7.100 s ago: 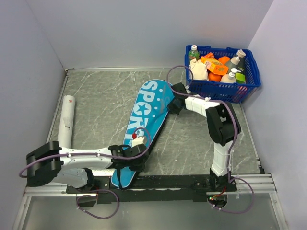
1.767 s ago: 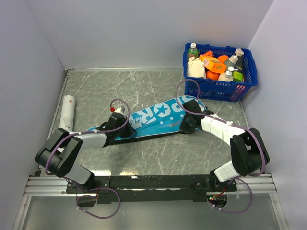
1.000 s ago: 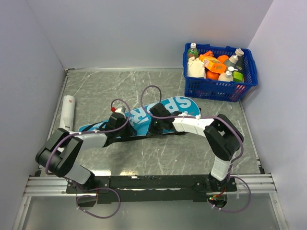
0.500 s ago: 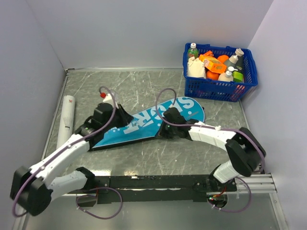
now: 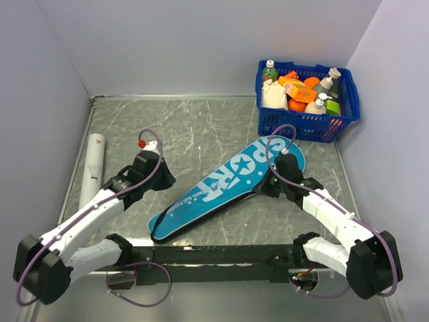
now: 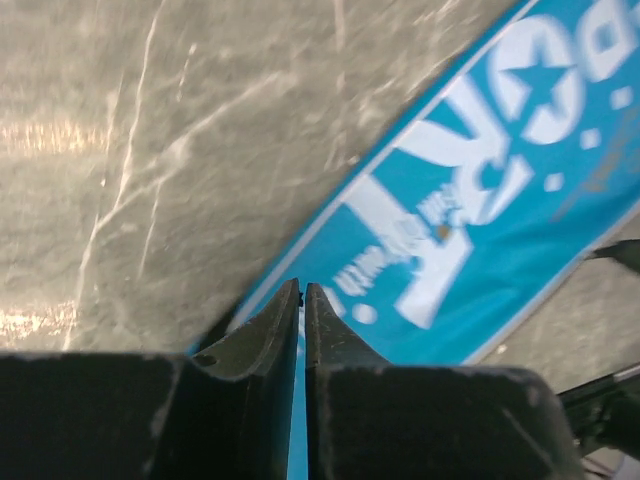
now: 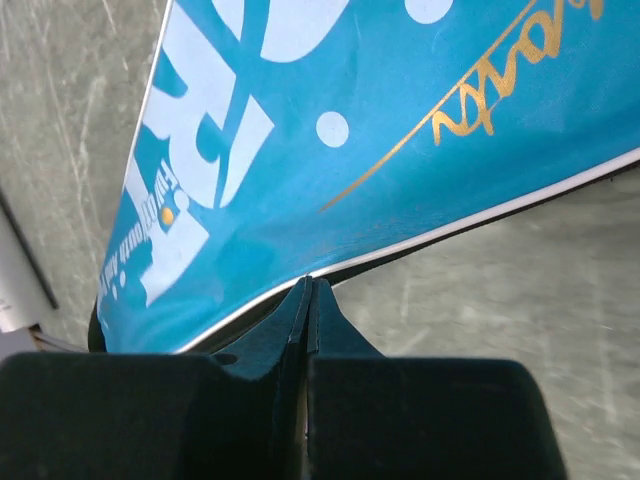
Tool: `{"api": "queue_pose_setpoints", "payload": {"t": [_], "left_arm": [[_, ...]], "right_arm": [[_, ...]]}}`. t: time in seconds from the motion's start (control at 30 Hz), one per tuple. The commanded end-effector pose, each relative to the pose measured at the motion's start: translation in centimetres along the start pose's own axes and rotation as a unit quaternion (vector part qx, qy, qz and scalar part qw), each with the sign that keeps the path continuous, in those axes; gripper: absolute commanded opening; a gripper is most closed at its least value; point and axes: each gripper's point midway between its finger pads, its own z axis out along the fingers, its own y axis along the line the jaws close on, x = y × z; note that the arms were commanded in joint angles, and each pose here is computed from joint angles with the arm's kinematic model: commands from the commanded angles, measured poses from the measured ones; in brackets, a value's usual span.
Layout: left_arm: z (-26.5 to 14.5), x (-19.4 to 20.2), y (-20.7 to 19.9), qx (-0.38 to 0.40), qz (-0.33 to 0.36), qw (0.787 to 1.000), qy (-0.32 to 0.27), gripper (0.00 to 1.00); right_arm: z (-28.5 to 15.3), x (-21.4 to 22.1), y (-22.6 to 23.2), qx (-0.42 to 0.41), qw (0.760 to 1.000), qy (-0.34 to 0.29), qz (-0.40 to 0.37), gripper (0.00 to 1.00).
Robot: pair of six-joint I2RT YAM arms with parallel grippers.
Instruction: Pack up the badminton gear
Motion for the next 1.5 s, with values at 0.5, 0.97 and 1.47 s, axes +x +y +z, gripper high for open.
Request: {"api": "queue_pose_setpoints", "payload": {"t": [0.5,0.97,1.47], "left_arm": [[-0.2,9.1,-0.4,0.035,0.044,0.983,0.176,0.37],[2.3,13.5,2.7,-0.076,0.081,0.972,0.206,0.35],[4.1,17.3,3.5,-0.044,0.066,0.969,0.233,0.23]], "right_arm": [[2.3,0.7,-2.2,0.013,1.0,0.018,0.002,0.0],[2.2,1.6,-1.8,0.003,1.0,0.022,0.003,0.0],[3.7,11.2,10.0,-0.074,0.986,0.132,-0.07,0.0]]}}
